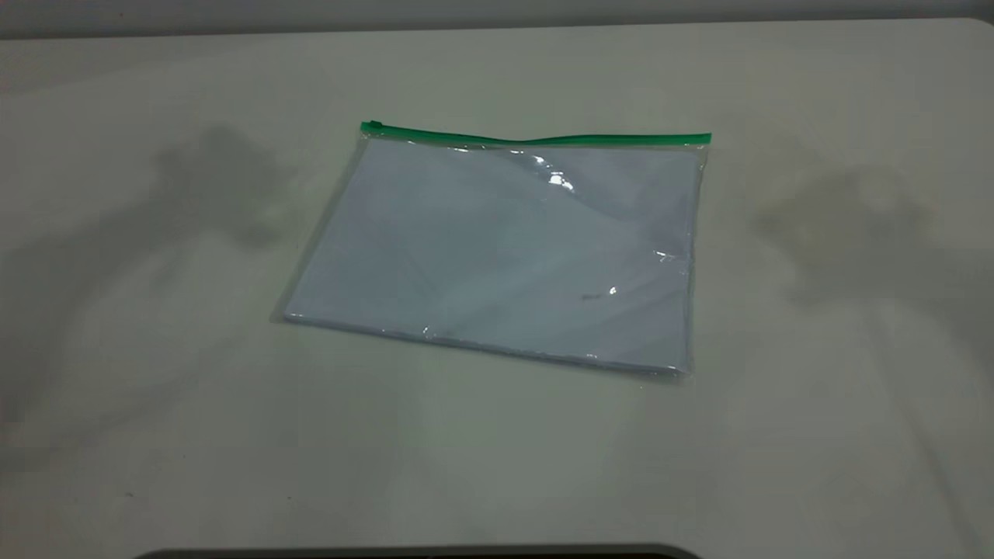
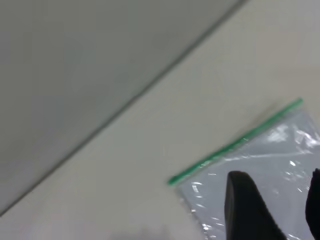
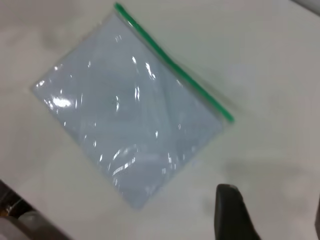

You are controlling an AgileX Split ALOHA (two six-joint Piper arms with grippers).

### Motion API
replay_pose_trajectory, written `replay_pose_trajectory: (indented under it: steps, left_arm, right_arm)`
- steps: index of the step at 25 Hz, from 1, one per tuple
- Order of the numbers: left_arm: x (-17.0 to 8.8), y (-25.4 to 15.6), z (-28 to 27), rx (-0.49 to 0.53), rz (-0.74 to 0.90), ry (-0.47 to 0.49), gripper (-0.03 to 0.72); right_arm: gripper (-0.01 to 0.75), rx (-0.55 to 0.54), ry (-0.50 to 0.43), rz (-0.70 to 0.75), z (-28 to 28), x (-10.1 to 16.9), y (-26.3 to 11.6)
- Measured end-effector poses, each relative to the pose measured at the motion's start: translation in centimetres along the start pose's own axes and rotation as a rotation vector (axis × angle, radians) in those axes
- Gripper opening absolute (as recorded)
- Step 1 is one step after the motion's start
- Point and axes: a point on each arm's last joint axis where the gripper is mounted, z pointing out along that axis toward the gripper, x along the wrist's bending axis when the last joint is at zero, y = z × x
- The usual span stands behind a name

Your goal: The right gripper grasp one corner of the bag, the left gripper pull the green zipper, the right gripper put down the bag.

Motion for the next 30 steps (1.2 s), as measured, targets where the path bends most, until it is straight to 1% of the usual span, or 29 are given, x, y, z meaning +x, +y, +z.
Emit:
replay_pose_trajectory:
  steps: [3, 6, 8, 10, 13, 16, 20, 23, 25, 30]
  left_arm:
    - [-1.4, 0.4, -4.8, -0.043, -0.051, 0.111, 0.365]
    - [-2.5, -0.2, -8.2, -0.055, -0.103, 0.206, 0.365]
    - [-3.3, -1.0, -9.7, -0.045, -0.136, 0.241, 0.365]
    - [-4.0, -2.3, -10.3, -0.017, -0.161, 0.254, 0.365]
    - [-5.2, -4.9, -10.0, 0.055, -0.210, 0.231, 0.365]
    - [-6.4, -8.7, -8.3, 0.174, -0.257, 0.184, 0.365]
    - [-8.2, -13.6, -6.6, 0.310, -0.311, 0.130, 0.365]
    - [-9.9, -17.6, -5.8, 0.399, -0.350, 0.097, 0.365]
    - [-11.2, -19.8, -6.0, 0.428, -0.359, 0.091, 0.365]
    - [-14.0, -24.7, -6.5, 0.440, -0.368, 0.098, 0.365]
  right_arm:
    - [0.413, -0.045, -0.076, 0.061, -4.0, 1.5, -0.6]
    - [0.396, -0.070, -0.141, 0.112, -6.8, 3.1, -2.5]
    - [0.389, -0.056, -0.178, 0.131, -7.7, 4.0, -4.4]
    - [0.388, -0.033, -0.204, 0.134, -8.2, 5.0, -6.8]
    - [0.388, 0.053, -0.207, 0.150, -7.1, 6.2, -11.3]
    - [0.388, 0.138, -0.187, 0.182, -5.3, 7.4, -16.1]
    - [0.386, 0.191, -0.176, 0.250, -2.9, 8.8, -21.6]
    - [0.386, 0.203, -0.180, 0.292, -1.8, 9.6, -24.6]
    - [0.386, 0.198, -0.187, 0.317, -1.4, 10.1, -26.0]
    - [0.386, 0.108, -0.252, 0.348, -1.8, 10.5, -27.5]
